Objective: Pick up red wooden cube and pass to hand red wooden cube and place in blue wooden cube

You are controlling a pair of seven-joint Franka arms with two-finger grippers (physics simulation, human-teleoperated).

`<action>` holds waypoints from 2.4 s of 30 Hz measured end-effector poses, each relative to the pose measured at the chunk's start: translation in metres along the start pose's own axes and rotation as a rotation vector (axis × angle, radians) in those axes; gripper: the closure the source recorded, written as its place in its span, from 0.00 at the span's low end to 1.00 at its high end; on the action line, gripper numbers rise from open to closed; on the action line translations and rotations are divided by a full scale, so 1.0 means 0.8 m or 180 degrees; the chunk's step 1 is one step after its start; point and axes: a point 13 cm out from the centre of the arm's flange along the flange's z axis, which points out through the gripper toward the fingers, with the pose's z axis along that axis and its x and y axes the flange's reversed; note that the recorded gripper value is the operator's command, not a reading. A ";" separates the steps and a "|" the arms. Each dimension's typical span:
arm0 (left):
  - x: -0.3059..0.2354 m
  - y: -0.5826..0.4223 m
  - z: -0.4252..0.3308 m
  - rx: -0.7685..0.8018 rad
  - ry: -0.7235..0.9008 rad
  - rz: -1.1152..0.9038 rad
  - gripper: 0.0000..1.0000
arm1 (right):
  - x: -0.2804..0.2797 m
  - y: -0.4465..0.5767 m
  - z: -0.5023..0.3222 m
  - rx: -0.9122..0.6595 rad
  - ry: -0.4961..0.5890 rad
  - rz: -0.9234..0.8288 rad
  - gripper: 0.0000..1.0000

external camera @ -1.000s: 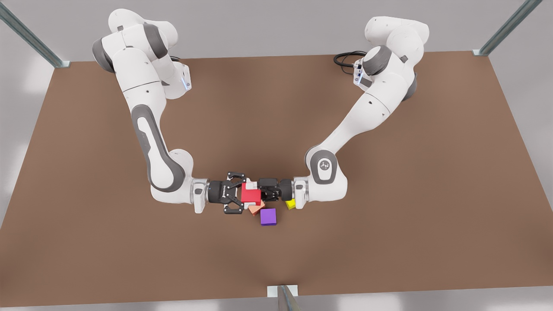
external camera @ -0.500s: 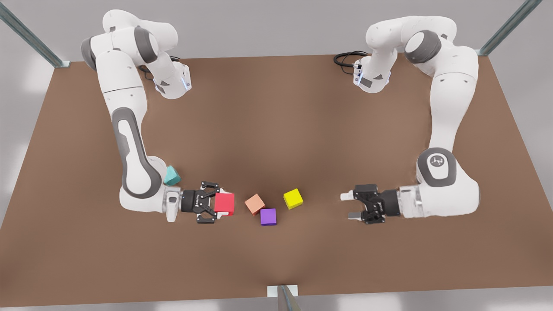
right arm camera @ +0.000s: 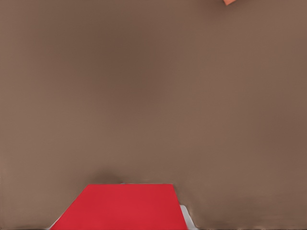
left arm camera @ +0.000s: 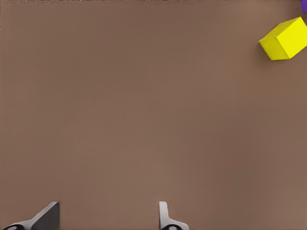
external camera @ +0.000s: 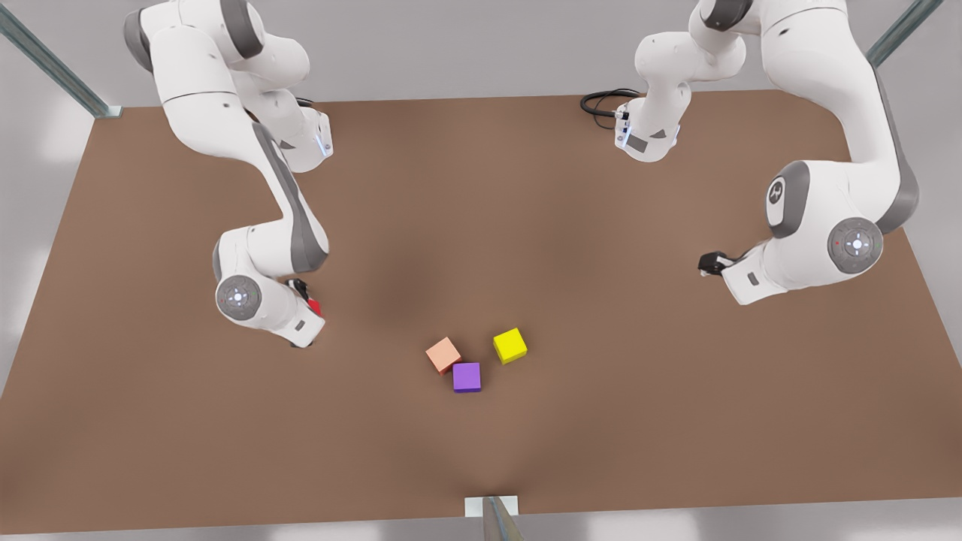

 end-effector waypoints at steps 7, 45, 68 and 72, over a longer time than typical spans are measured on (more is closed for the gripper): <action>-0.009 0.003 0.010 0.0026 -0.0016 -0.0107 0.00 | 0.035 0.029 0.064 0.0165 0.0115 0.0978 0.36; 0.005 0.011 0.028 0.0145 0.0181 -0.0356 0.00 | 0.075 0.072 0.128 0.0516 -0.0153 0.2917 0.00; 0.006 0.007 0.027 0.0139 0.0198 -0.0362 0.00 | 0.060 -0.006 -0.181 0.0706 -0.0587 0.3479 0.00; 0.007 0.008 0.024 0.0137 0.0196 -0.0368 0.00 | 0.107 0.039 -0.346 0.0758 -0.0721 0.4065 0.00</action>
